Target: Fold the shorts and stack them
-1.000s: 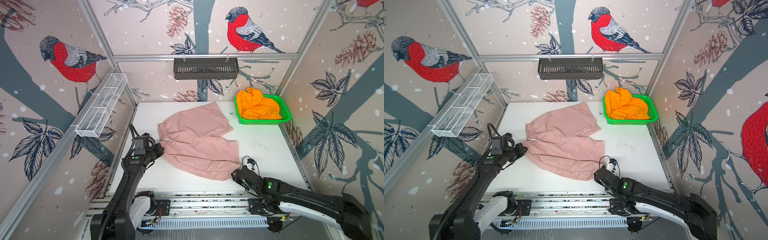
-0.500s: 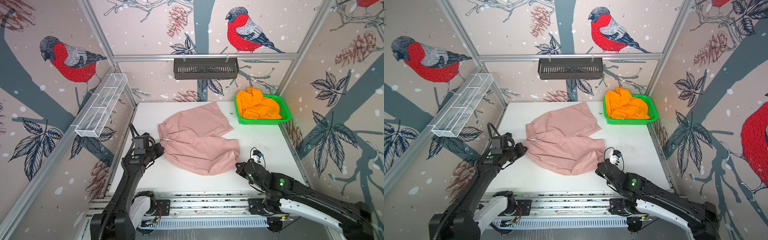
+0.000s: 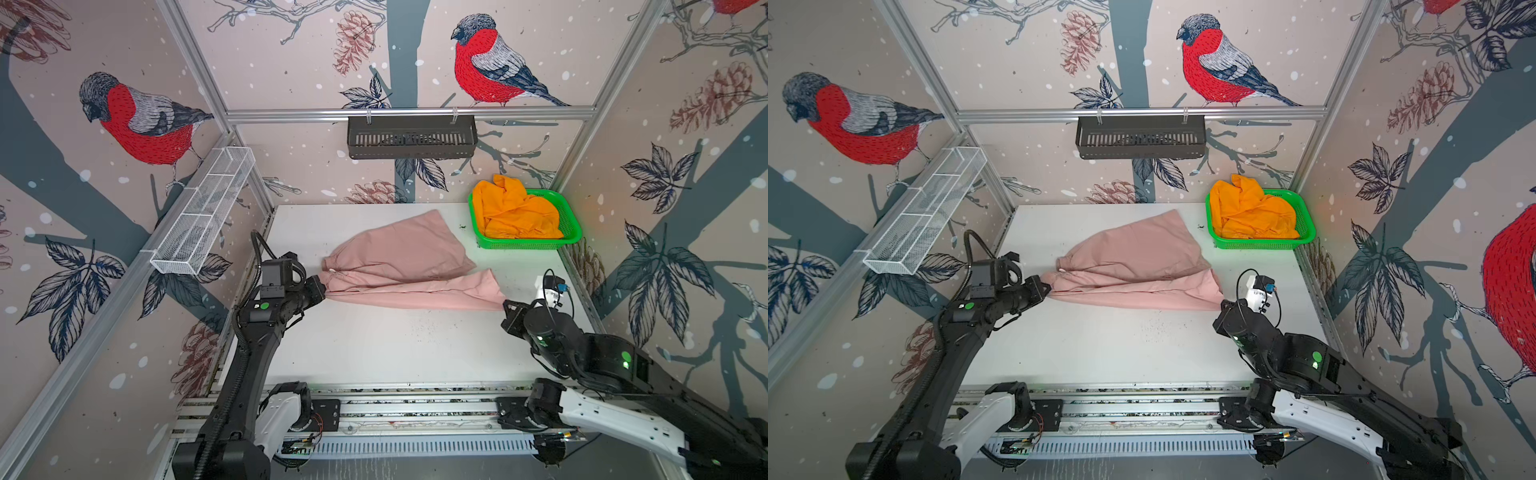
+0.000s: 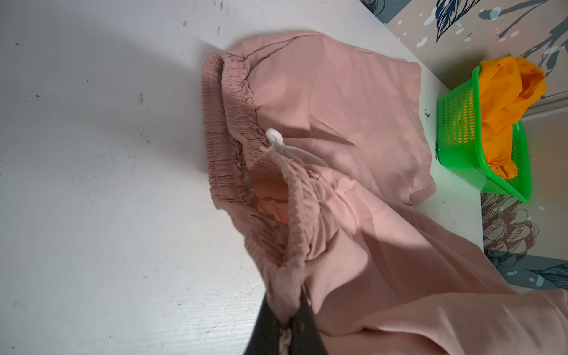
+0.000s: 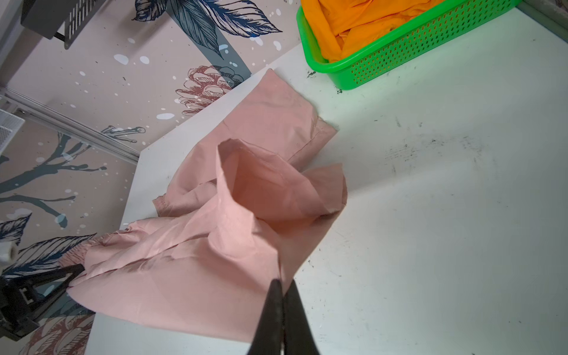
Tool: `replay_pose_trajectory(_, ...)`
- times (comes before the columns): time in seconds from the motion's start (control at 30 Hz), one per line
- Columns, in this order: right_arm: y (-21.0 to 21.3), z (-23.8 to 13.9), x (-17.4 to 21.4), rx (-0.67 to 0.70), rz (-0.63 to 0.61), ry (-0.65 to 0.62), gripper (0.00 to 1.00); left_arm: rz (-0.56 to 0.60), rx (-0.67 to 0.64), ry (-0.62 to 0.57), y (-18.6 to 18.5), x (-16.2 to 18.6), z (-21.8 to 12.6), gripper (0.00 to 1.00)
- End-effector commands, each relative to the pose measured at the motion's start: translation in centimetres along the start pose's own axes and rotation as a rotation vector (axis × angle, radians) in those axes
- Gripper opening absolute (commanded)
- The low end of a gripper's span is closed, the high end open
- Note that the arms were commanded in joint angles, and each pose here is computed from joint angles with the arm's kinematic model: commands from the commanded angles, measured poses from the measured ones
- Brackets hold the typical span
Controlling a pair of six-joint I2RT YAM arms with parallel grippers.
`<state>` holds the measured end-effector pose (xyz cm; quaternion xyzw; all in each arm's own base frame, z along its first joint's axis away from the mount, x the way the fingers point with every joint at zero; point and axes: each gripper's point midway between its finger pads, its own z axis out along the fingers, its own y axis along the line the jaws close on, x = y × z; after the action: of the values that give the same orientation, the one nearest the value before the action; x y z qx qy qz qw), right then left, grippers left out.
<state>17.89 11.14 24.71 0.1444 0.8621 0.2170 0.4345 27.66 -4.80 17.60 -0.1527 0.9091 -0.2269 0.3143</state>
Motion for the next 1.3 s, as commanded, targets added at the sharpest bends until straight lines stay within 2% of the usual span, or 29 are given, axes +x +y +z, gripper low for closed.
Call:
replay_pose_trajectory(0.0,-1.3,-0.2,-0.1,0.040,-0.052,-0.011,0.00,0.022,-0.030,0.054,0.5,1.5,-0.7,0.00)
replay_pose_trajectory(0.27,-0.3,-2.2,-2.6,0.041,-0.106,-0.039,0.00,0.043,-0.046,0.134,0.3,3.3,-2.6,0.00)
replay_pose_trajectory(0.37,0.0,-2.0,-3.5,0.093,-0.167,-0.063,0.00,0.056,-0.071,0.140,0.6,3.5,-3.1,0.00)
replay_pose_trajectory(0.5,0.9,-1.1,-6.8,0.188,-0.260,-0.154,0.00,0.052,-0.093,0.156,0.9,2.6,-2.1,0.00)
replay_pose_trajectory(0.6,1.1,1.5,-9.8,0.206,-0.297,-0.160,0.00,0.054,-0.106,0.160,0.7,1.1,-1.4,0.00)
replay_pose_trajectory(0.73,0.8,6.7,-12.2,0.090,-0.253,-0.083,0.00,0.075,-0.165,0.146,1.0,-1.4,-0.8,0.00)
replay_pose_trajectory(0.87,0.4,11.6,-12.9,0.087,-0.276,-0.012,0.00,0.076,-0.169,0.163,1.0,-3.0,1.0,0.00)
replay_pose_trajectory(1.0,0.4,15.9,-13.7,0.075,-0.290,0.041,0.00,0.047,-0.165,0.231,1.2,-3.6,3.6,0.00)
replay_pose_trajectory(1.27,-0.3,23.0,-15.0,0.079,-0.311,0.131,0.00,0.027,-0.202,0.277,2.2,-5.3,7.1,0.00)
